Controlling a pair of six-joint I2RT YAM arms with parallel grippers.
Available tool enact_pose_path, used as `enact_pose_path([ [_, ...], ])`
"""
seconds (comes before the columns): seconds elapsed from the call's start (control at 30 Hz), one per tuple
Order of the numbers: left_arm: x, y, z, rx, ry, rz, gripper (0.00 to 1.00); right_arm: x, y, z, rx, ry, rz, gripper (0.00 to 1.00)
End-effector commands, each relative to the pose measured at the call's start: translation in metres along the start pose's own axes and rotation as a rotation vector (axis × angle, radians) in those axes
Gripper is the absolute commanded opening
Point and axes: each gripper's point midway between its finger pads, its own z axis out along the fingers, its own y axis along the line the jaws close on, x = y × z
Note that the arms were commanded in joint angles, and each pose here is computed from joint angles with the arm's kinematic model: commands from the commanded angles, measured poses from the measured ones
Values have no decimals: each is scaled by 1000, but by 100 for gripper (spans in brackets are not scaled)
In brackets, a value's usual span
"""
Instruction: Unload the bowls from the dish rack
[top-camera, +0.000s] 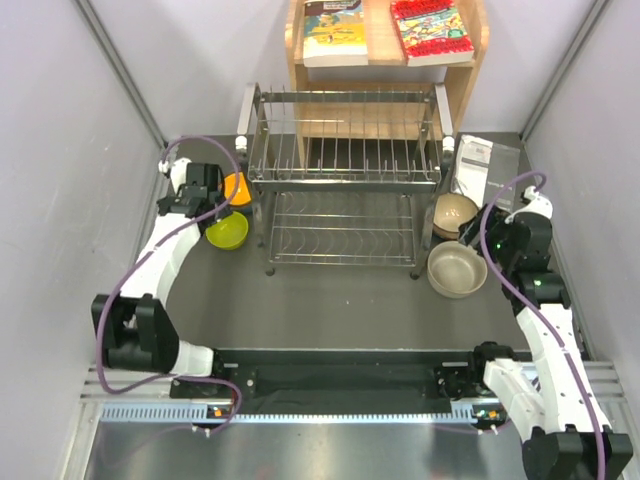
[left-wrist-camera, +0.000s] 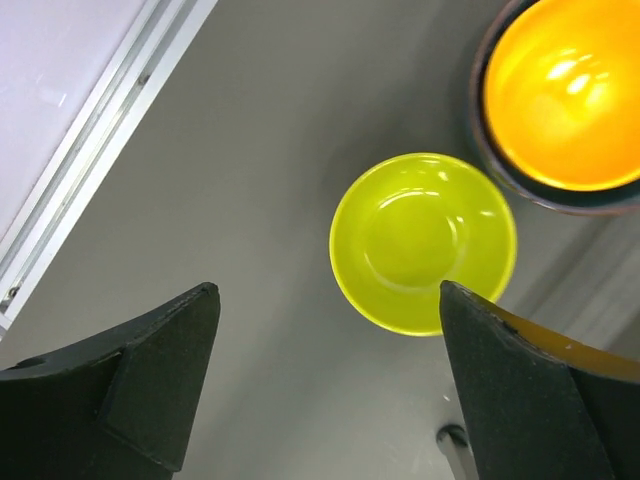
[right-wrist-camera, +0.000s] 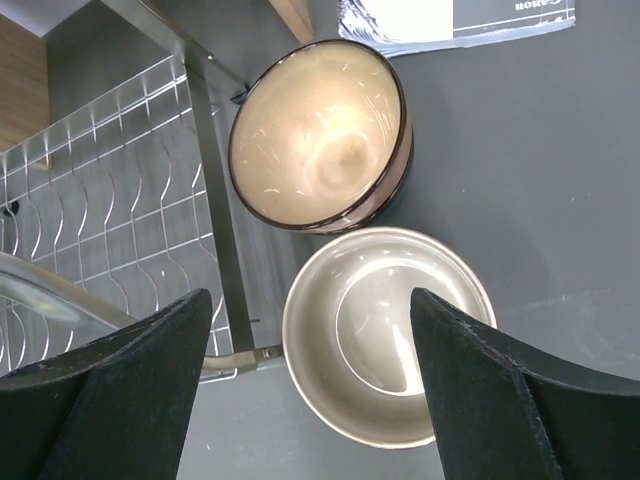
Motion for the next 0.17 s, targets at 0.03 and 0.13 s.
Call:
enact_pose_path([
  [0.03,-26,-3,-28,92,-94,-82,94,-12,4,2,-29,-65,-8,80],
  [0.13,-25,-4,-28,103,-94,-87,98,-15,7,4,-49,-91,-9,80],
])
